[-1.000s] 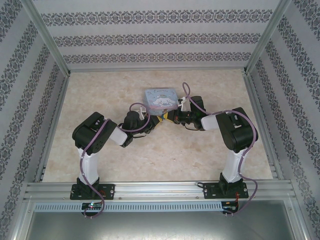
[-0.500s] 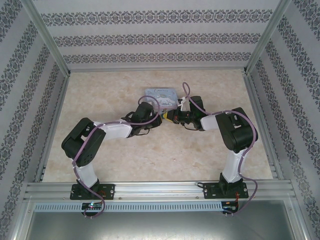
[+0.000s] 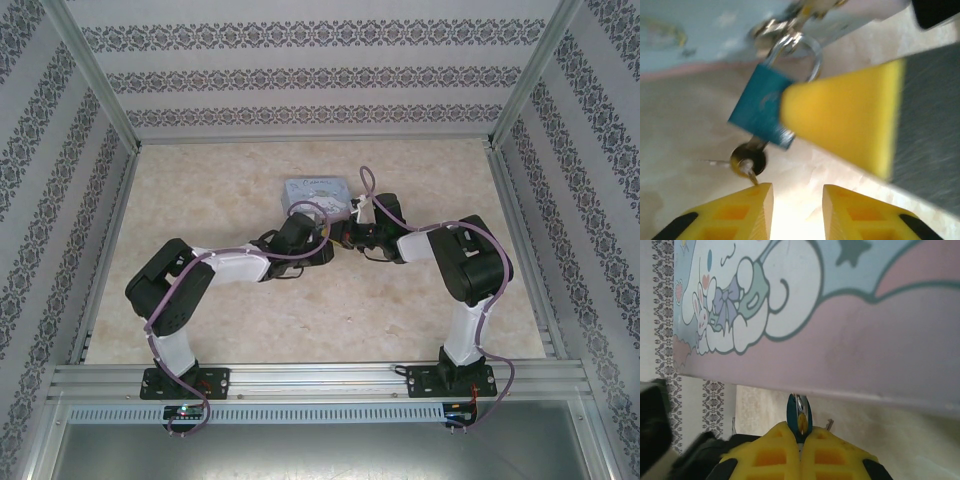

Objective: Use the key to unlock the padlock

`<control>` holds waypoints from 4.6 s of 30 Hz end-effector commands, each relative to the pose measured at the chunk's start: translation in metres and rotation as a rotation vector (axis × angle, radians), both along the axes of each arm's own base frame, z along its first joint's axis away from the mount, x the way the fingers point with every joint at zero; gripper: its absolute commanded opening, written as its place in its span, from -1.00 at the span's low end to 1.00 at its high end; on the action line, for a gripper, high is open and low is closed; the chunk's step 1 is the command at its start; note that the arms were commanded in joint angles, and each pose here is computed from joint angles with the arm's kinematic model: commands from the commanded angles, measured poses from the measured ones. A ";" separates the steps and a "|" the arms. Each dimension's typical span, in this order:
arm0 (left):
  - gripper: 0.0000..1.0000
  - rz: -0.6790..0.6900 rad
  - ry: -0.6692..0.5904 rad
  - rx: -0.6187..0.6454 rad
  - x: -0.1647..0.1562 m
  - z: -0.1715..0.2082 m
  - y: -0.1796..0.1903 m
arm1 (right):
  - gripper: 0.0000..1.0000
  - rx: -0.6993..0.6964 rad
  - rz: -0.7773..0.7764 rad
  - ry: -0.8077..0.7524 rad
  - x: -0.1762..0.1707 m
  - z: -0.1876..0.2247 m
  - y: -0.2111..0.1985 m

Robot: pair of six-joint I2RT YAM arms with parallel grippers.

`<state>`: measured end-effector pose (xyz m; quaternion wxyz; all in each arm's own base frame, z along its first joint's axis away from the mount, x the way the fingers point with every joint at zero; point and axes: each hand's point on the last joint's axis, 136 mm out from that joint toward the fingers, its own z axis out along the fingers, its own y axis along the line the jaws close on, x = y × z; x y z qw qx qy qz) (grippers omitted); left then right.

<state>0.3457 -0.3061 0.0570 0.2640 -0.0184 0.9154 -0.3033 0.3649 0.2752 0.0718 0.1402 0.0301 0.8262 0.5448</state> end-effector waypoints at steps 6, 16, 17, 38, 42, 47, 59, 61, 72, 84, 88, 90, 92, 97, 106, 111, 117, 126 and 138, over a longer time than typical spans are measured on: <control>0.02 0.163 -0.026 -0.343 0.013 0.027 0.024 | -1.00 0.020 0.020 0.081 -0.008 -0.008 0.002; 0.00 0.222 -0.037 -0.594 0.030 0.044 0.035 | -1.00 0.039 0.028 0.076 -0.009 -0.003 0.002; -0.03 0.216 -0.035 -0.618 0.032 0.045 0.032 | -1.00 0.040 0.030 0.078 -0.009 -0.002 0.003; -0.37 0.219 -0.006 -0.688 0.038 0.032 0.021 | -1.00 0.053 0.033 0.078 -0.009 -0.001 0.003; -0.43 0.219 -0.003 -0.697 0.037 0.029 0.020 | -1.00 0.056 0.034 0.081 -0.009 -0.001 0.004; -0.55 0.212 -0.007 -0.714 0.037 0.031 0.016 | -1.00 0.057 0.034 0.081 -0.009 -0.001 0.004; -0.53 0.214 -0.018 -0.760 0.031 0.034 0.015 | -1.00 0.057 0.028 0.085 -0.008 -0.001 0.004; -0.52 0.222 -0.019 -0.761 0.030 0.033 0.017 | -1.00 0.056 0.027 0.086 -0.007 -0.002 0.004; -0.69 0.232 -0.011 -0.743 0.027 0.026 0.019 | -1.00 0.055 0.022 0.091 -0.007 -0.004 0.002; -1.00 0.215 -0.001 -0.729 0.030 0.026 0.014 | -1.00 0.055 0.025 0.092 -0.008 -0.005 0.002; -1.00 0.202 0.007 -0.705 0.027 0.024 0.013 | -1.00 0.056 0.024 0.095 -0.006 -0.005 0.003; -1.00 0.192 0.007 -0.678 0.025 0.024 0.013 | -1.00 0.055 0.024 0.094 -0.005 -0.005 0.003; -1.00 0.179 0.007 -0.638 0.024 0.024 0.014 | -1.00 0.054 0.024 0.098 -0.005 -0.007 0.003; -1.00 0.121 -0.007 -0.403 0.018 0.026 0.015 | -1.00 0.047 0.018 0.109 -0.006 -0.012 0.002; -1.00 0.013 -0.050 -0.056 0.007 0.030 0.016 | -1.00 0.037 0.013 0.119 -0.006 -0.019 0.002; -0.40 0.032 -0.062 -0.087 0.005 0.034 0.018 | -1.00 0.025 0.008 0.125 -0.008 -0.025 -0.002; 0.19 0.053 -0.112 -0.134 0.003 0.071 0.024 | -1.00 0.005 0.004 0.137 -0.011 -0.037 -0.009; 0.39 0.098 -0.059 0.064 0.013 0.098 0.057 | -1.00 -0.008 -0.001 0.141 -0.013 -0.043 -0.014; 0.46 0.083 0.079 0.512 0.027 0.065 0.101 | -1.00 -0.004 -0.008 0.133 -0.012 -0.038 -0.017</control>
